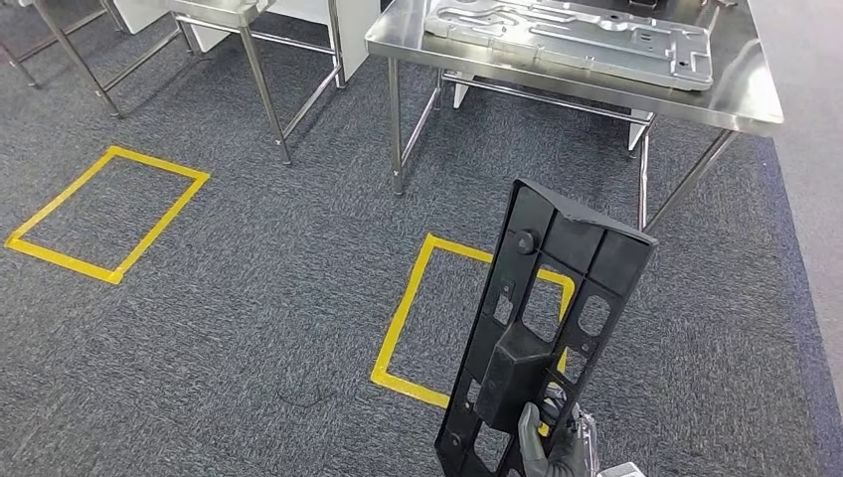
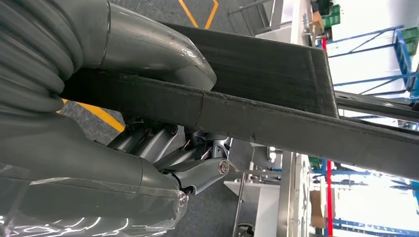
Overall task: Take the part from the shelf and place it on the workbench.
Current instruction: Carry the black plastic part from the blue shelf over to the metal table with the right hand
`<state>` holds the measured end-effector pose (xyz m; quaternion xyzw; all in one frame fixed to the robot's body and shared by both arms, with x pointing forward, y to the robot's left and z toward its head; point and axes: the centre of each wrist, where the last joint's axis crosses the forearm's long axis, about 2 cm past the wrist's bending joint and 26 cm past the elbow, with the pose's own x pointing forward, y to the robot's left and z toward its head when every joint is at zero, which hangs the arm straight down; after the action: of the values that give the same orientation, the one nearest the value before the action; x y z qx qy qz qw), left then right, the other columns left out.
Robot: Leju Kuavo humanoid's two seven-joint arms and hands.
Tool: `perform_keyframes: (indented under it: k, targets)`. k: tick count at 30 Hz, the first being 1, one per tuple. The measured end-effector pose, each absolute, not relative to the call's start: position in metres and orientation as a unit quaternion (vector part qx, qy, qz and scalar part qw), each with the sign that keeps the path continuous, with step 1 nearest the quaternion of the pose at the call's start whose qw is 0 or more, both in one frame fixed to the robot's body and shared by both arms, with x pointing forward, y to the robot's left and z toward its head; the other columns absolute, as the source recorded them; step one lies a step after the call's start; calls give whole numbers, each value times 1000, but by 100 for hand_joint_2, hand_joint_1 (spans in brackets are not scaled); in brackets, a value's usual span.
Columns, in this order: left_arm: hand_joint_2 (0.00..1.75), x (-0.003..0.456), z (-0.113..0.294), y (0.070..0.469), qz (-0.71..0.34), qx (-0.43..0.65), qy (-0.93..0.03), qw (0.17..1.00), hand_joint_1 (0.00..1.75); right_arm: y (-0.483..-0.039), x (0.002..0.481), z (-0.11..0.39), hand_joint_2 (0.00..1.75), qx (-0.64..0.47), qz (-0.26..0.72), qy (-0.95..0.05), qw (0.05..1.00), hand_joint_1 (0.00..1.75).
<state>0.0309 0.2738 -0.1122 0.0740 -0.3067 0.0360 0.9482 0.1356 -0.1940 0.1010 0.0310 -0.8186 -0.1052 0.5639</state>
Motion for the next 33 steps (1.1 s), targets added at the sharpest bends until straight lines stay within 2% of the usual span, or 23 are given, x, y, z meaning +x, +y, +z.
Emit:
perform_keyframes:
  k: [27, 33]
  targets:
    - [0, 27, -113, 276, 37, 67, -304, 949, 0, -191, 136, 100, 175, 19, -86, -819, 567, 175]
    - [0, 27, -113, 277, 28, 65, -300, 951, 0, -193, 141, 103, 175, -40, -59, -824, 562, 175]
